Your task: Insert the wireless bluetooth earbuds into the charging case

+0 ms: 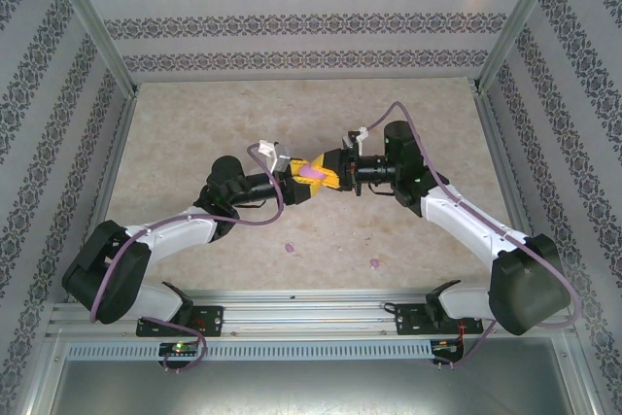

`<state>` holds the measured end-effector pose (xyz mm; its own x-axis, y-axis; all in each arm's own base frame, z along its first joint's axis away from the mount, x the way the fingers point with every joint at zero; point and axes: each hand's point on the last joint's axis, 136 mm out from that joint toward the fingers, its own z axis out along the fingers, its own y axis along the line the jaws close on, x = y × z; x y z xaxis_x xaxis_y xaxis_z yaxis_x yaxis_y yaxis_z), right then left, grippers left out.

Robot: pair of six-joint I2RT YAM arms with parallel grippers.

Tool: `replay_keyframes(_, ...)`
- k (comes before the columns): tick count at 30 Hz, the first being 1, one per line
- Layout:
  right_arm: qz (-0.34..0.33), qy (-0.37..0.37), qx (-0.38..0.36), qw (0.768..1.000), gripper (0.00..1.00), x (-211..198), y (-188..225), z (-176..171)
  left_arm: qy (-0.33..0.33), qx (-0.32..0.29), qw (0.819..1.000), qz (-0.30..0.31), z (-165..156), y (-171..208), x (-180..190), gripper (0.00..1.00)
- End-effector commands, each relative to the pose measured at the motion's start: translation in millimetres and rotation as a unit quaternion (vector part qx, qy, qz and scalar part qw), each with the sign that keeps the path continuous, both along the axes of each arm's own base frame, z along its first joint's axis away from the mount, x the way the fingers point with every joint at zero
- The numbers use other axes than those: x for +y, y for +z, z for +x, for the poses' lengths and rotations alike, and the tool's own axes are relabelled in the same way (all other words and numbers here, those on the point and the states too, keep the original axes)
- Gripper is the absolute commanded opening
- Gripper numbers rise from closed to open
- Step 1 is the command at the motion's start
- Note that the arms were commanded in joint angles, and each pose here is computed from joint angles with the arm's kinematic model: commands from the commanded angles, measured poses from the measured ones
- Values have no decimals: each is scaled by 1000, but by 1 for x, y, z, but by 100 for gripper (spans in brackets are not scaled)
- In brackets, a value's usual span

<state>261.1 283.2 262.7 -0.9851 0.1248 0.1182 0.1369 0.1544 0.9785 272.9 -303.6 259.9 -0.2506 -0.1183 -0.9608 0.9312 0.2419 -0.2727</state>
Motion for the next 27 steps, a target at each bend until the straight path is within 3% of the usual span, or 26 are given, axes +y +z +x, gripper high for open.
replay_keyframes(1,9,1,-16,1000,18,-2,5,-2,-13,-35,998,-42,-8,29,4,38)
replay_keyframes(27,17,-11,-20,1000,18,-8,12,-3,2,-29,998,-54,-6,31,16,52)
